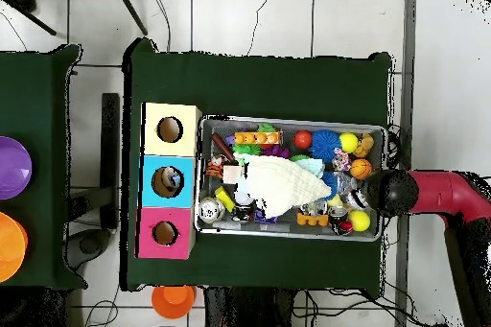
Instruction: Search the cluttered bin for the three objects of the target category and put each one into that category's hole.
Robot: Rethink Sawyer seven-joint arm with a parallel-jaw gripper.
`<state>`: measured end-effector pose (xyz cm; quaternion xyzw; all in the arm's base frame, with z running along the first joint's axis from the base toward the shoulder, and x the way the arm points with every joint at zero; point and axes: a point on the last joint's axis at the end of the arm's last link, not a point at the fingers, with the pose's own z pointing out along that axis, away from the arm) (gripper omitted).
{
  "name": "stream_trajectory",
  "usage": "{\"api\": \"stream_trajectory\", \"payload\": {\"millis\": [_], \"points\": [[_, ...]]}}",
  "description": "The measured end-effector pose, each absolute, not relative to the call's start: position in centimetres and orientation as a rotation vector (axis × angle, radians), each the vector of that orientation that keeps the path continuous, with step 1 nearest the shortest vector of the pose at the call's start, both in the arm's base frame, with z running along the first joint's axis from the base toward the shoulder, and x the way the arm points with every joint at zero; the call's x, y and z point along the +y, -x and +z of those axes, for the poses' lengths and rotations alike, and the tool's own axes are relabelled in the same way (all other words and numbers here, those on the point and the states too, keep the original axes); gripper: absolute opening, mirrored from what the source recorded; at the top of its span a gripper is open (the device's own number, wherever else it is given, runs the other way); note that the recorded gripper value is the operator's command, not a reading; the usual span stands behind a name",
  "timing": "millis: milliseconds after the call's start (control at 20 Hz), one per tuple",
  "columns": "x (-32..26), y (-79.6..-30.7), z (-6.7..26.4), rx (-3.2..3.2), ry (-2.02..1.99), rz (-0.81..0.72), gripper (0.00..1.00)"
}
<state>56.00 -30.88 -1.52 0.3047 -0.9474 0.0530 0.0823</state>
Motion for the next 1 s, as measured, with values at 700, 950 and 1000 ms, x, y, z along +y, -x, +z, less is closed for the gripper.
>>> {"api": "stream_trajectory", "payload": {"millis": [700,950,1000], "points": [[-31.5,-54.9,-2.5,-2.826,-0.882,0.139,1.0],[-31.9,-54.8,-2.5,-2.857,-0.856,0.109,1.0],[-31.9,-54.7,-2.4,-2.863,-0.853,0.104,1.0]]}}
